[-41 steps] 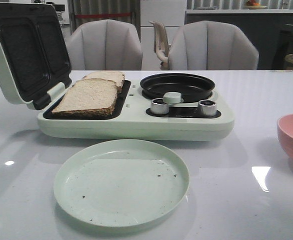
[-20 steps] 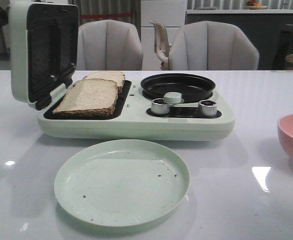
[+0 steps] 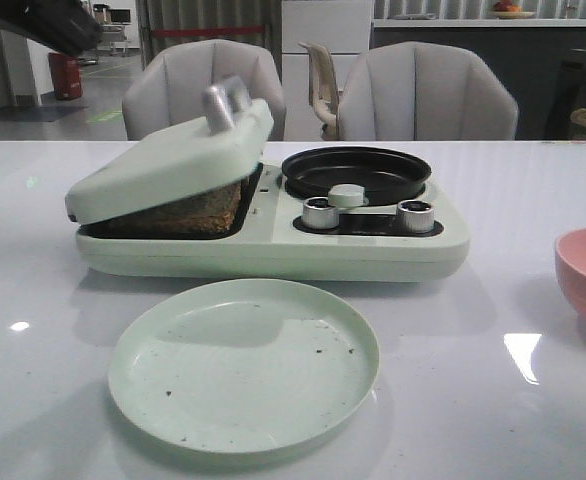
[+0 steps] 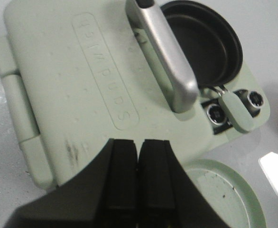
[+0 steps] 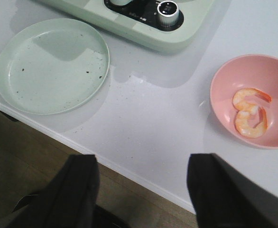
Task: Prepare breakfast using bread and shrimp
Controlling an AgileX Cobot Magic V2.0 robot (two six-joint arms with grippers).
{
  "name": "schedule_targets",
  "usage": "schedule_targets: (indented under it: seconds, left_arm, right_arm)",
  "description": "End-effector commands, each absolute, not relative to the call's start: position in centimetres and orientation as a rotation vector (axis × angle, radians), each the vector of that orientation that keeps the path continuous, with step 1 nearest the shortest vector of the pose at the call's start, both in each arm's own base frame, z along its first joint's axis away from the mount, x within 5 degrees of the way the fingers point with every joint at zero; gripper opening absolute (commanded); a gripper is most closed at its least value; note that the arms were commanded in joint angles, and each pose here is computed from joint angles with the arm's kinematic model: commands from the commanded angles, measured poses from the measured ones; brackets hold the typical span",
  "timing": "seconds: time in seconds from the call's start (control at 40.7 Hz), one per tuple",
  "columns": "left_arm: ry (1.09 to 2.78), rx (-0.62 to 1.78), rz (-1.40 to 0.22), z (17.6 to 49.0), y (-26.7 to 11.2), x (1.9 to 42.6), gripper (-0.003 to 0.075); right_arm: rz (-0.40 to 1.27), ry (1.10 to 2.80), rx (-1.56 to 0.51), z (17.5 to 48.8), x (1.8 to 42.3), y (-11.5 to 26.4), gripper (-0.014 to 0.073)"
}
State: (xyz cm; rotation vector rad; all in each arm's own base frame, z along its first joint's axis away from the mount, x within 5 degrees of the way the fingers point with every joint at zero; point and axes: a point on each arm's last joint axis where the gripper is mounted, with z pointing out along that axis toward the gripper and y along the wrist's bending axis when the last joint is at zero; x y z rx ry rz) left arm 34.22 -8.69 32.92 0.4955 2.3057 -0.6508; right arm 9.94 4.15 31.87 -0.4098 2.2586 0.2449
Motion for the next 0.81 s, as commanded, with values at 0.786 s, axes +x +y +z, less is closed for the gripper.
schedule_targets:
  seconds: [0.786]
  left_arm:
    - [2.141, 0.548, -0.239, 35.0, -7.3, 15.3, 0.0104]
  right_arm:
    - [0.252, 2.150, -0.386, 33.3, 10.4, 4.2, 0.0516]
